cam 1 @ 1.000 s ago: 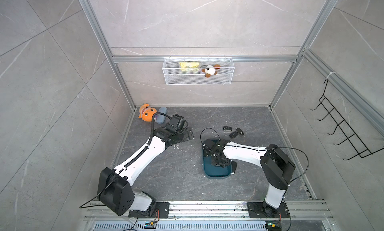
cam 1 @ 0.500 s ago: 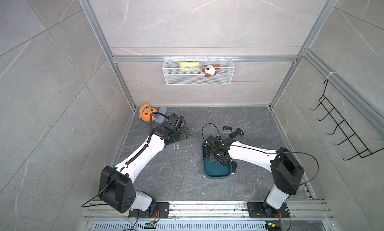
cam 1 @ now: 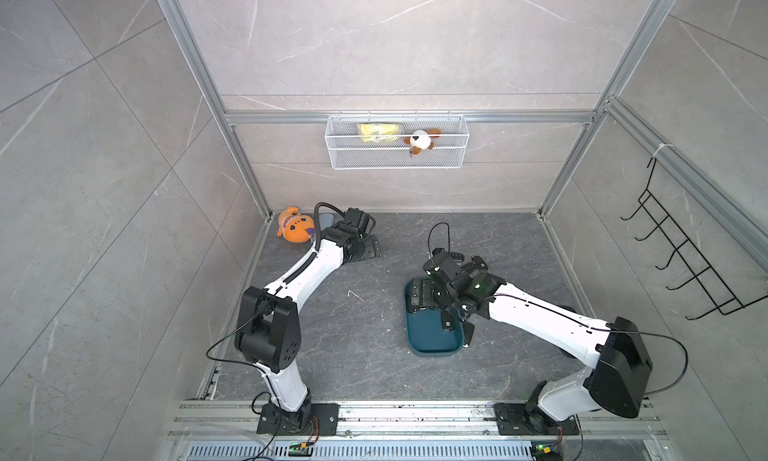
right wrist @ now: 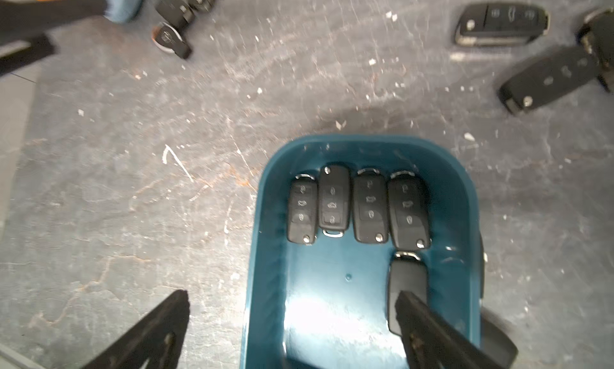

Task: Place the car key into the storage box
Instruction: Place the car key in the storage box, then pick up the car key from the center of the board.

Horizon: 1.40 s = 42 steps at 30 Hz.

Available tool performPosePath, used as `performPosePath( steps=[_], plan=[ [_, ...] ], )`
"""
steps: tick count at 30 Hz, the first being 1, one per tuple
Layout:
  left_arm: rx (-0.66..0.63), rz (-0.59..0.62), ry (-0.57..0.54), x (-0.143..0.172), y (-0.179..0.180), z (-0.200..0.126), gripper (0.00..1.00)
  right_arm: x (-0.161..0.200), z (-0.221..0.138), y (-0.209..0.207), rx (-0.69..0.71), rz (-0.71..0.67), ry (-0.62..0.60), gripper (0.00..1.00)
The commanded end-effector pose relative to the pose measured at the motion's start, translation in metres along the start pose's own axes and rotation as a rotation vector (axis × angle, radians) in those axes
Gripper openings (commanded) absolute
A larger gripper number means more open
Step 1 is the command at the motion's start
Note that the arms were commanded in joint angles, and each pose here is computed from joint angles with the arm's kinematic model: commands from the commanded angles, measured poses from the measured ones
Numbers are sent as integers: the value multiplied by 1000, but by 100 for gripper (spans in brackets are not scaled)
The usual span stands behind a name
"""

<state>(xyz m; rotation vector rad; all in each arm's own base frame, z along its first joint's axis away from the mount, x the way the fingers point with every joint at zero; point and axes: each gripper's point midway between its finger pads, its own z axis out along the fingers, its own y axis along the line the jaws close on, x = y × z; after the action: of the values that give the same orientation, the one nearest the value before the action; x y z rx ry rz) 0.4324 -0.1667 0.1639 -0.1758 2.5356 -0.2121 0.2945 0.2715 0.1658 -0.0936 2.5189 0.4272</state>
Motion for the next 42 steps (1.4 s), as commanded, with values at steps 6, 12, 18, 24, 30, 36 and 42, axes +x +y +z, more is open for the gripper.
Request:
performPosePath(
  steps=[6, 12, 18, 24, 30, 36, 42],
  plan=[
    [-54, 102, -49, -51, 3, 47, 80, -22, -18, 8, -80, -17, -88, 99],
    [-91, 157, -24, -67, 11, 93, 72, -27, -21, -3, -49, -6, -104, 99],
    [-96, 170, 20, -75, 22, 136, 70, -30, -22, -10, -24, 12, -114, 99],
    [-109, 202, 48, -76, 30, 170, 68, -33, -21, -15, -2, 25, -113, 99],
    [-86, 246, 48, -78, 24, 189, 65, -32, -17, -19, 12, 44, -103, 99],
    [-71, 266, 62, -73, 23, 199, 62, -30, -15, -23, 22, 58, -96, 99],
    [-61, 261, 94, -63, 23, 205, 42, -28, -14, -25, 22, 66, -87, 99]
  ],
)
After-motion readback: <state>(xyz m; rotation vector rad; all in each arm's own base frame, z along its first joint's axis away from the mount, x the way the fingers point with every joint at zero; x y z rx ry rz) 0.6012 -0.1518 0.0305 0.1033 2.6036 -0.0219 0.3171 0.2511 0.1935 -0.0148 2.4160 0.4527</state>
